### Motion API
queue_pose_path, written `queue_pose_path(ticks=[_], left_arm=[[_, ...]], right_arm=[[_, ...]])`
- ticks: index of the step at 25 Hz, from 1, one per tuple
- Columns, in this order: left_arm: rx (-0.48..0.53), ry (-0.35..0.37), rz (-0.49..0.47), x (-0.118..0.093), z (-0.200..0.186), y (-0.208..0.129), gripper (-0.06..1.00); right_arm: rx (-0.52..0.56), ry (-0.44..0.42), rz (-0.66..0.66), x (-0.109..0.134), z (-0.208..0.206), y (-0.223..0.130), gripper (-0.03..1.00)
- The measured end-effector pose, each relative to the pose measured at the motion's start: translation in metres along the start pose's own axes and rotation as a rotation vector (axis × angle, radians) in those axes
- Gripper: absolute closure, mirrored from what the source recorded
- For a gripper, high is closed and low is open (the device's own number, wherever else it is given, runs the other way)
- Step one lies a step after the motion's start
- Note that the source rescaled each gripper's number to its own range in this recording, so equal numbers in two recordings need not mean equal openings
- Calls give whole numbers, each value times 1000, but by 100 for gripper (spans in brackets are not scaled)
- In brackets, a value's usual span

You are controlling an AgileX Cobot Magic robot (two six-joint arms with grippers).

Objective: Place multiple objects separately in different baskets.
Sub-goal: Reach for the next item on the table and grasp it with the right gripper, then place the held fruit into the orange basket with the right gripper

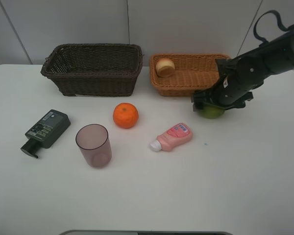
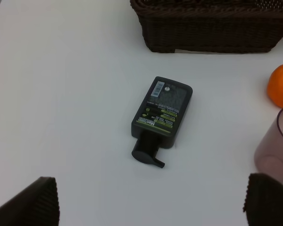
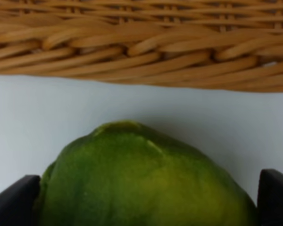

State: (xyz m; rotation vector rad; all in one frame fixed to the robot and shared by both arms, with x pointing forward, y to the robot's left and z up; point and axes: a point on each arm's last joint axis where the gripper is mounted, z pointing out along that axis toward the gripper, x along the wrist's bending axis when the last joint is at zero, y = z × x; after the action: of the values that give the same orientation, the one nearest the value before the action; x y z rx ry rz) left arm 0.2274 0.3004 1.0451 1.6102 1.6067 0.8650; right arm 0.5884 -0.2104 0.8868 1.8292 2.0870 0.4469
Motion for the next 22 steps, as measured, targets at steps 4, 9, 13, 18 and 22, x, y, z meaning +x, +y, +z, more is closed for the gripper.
queue_pose_path(ticks=[4,9,13,18,22], left_arm=[[0,0,0,0,0,0,-6],[0,0,0,0,0,0,-6],[0,0,0,0,0,0,-6],[0,0,0,0,0,0,-6],[0,0,0,0,0,0,-6]], right_arm=[[10,-2,-3,0,4,-2,8],[17,-5,-2,0,4,-2,17],[18,-6,-2,0,4,-3,17],[18,-6,-2,0,4,-3,17],[17,-6,-2,0,4,-3,17]])
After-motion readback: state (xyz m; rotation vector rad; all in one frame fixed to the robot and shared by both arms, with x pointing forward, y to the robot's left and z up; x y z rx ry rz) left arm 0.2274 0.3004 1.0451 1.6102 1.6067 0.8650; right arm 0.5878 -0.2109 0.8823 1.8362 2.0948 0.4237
